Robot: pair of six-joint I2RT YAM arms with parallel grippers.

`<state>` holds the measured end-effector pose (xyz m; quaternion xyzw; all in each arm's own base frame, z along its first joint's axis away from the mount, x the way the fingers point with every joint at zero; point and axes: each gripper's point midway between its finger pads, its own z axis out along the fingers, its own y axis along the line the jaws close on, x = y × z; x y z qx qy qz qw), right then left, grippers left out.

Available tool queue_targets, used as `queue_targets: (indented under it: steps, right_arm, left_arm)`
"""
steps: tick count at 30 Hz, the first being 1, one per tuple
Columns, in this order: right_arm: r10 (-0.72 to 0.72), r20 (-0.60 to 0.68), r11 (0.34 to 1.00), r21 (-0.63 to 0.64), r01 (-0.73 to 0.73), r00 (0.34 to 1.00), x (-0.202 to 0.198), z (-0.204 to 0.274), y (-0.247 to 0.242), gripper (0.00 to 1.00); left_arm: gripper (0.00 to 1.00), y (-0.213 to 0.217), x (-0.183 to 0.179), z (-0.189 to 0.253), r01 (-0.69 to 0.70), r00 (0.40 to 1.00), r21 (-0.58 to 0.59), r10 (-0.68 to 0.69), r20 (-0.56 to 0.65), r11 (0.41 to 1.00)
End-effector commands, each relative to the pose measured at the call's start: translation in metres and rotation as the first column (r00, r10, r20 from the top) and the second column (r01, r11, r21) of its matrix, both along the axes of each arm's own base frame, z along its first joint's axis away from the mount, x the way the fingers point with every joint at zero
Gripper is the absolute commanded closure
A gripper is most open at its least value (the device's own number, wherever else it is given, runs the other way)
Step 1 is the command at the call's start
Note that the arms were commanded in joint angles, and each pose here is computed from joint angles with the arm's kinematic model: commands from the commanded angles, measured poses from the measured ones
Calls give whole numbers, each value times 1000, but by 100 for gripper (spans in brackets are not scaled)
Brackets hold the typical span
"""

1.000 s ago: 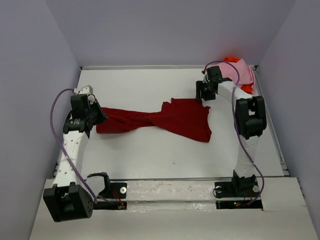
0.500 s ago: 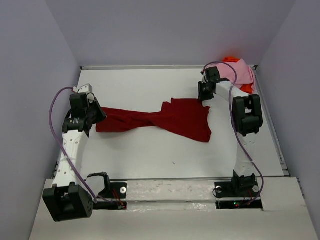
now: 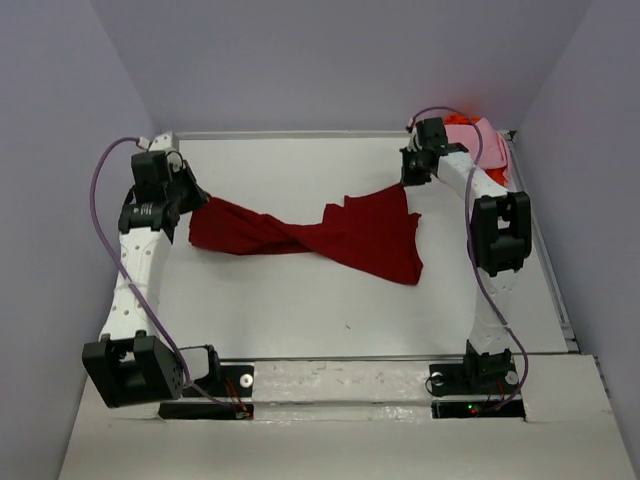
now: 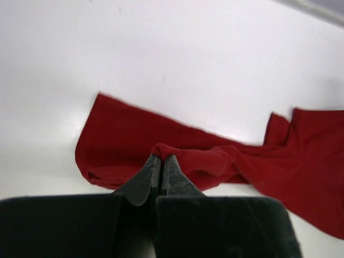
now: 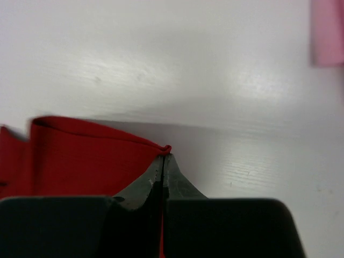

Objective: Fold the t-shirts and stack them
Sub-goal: Flatten the tshirt out

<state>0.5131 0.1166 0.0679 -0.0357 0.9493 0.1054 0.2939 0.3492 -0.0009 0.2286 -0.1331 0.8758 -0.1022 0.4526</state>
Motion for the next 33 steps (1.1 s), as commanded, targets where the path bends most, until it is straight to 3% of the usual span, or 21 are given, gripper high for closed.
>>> queue_targets:
  steps: [1, 2, 3, 5, 6, 8, 9, 12, 14, 16, 19, 21, 22, 26, 29, 31, 33]
  right_arm:
    - [-17, 512, 993, 106, -44, 859, 41, 259, 13, 100]
    - [-21, 545, 992, 113, -49, 838, 39, 287, 13, 100]
    - [-27, 545, 993, 107, -38, 838, 30, 304, 9, 100]
    - [-58, 660, 994, 108, -19, 749, 14, 368, -1, 100]
    - [-73, 705, 994, 109, -5, 705, 7, 391, -6, 100]
    - [-94, 769, 995, 91, 37, 633, -15, 431, -21, 100]
    - [-100, 794, 995, 92, 45, 600, -24, 449, -25, 100]
    - [-93, 848, 995, 98, 20, 521, -57, 490, -29, 100]
    - [-93, 879, 995, 104, 3, 467, -76, 512, -30, 100]
    - [-97, 923, 994, 107, -5, 372, -108, 550, -36, 100]
    - [-98, 954, 995, 104, -7, 283, -142, 581, -44, 100]
    - [-78, 961, 996, 83, -8, 264, -152, 586, -45, 100]
    - [-68, 964, 997, 71, -4, 258, -155, 587, -46, 100]
    - [-57, 966, 998, 59, 0, 252, -168, 588, -49, 100]
    - [-53, 968, 998, 55, 0, 247, -173, 588, -50, 100]
    - [-49, 957, 999, 53, -6, 284, -169, 575, -48, 100]
    - [-39, 928, 998, 56, -34, 370, -159, 542, -40, 100]
  left_arm:
    - [100, -1, 71, 138, 50, 923, 41, -62, 380, 998]
    - [100, -4, 80, 160, 73, 907, 34, -80, 413, 997]
    - [100, -8, 82, 220, 88, 862, 44, -99, 497, 995]
    - [100, -14, 106, 238, 138, 854, 22, -130, 504, 990]
    - [100, -18, 97, 289, 149, 801, 39, -143, 582, 988]
    - [100, -17, 118, 300, 157, 799, 29, -144, 583, 987]
    - [100, -17, 109, 327, 144, 769, 39, -137, 624, 989]
    - [100, -15, 107, 339, 133, 730, 25, -115, 674, 991]
    - [100, -15, 87, 364, 120, 687, 36, -109, 718, 992]
    - [100, -11, 64, 391, 77, 644, 63, -98, 758, 995]
    - [100, -2, 50, 403, 13, 615, 67, -61, 786, 998]
    - [100, 3, 30, 416, -27, 571, 64, -38, 820, 998]
    - [100, 4, 36, 402, -28, 596, 59, -30, 802, 998]
    - [100, -16, 14, 404, 69, 575, 62, -91, 813, 996]
    - [100, -16, 0, 400, 62, 581, 51, -77, 810, 997]
    - [100, -15, -8, 384, 57, 620, 7, -41, 783, 998]
    - [100, -22, -11, 363, 94, 637, -4, -57, 769, 996]
